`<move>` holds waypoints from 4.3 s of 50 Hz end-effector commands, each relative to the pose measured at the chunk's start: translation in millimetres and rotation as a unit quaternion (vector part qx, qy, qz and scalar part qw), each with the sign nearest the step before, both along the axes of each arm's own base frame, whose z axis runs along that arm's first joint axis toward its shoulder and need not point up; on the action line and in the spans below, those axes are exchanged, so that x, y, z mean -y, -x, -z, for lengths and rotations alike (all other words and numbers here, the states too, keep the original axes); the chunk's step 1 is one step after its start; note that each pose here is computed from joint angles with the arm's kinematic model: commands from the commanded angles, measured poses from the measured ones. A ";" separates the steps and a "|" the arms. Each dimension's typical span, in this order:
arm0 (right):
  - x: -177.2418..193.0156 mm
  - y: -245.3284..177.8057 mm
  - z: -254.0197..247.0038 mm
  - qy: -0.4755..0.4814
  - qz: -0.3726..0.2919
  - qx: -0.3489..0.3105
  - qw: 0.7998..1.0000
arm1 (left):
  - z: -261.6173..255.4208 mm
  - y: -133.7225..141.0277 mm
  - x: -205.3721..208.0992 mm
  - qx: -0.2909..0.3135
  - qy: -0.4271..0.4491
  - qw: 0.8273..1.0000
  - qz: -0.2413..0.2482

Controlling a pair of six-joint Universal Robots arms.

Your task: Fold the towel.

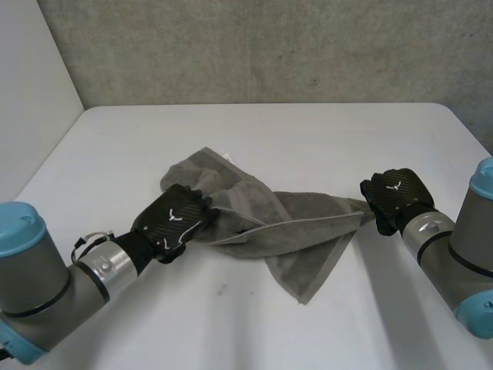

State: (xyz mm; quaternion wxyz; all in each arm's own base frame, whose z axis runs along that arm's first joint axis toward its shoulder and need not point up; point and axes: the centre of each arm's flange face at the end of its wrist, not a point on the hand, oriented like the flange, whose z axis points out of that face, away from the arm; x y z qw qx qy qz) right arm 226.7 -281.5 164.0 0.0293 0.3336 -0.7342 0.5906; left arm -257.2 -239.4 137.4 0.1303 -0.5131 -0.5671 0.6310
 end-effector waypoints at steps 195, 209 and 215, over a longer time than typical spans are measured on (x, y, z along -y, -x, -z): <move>10.7 3.4 18.8 0.058 -0.032 -0.117 0.991 | -15.2 9.8 49.9 0.201 0.083 0.970 0.106; 10.4 2.8 21.4 0.054 -0.036 -0.116 0.991 | -2.9 10.0 53.6 0.203 0.068 0.971 0.108; 11.6 3.0 24.5 0.050 -0.036 -0.117 0.991 | 5.4 9.4 54.8 0.208 0.058 0.971 0.105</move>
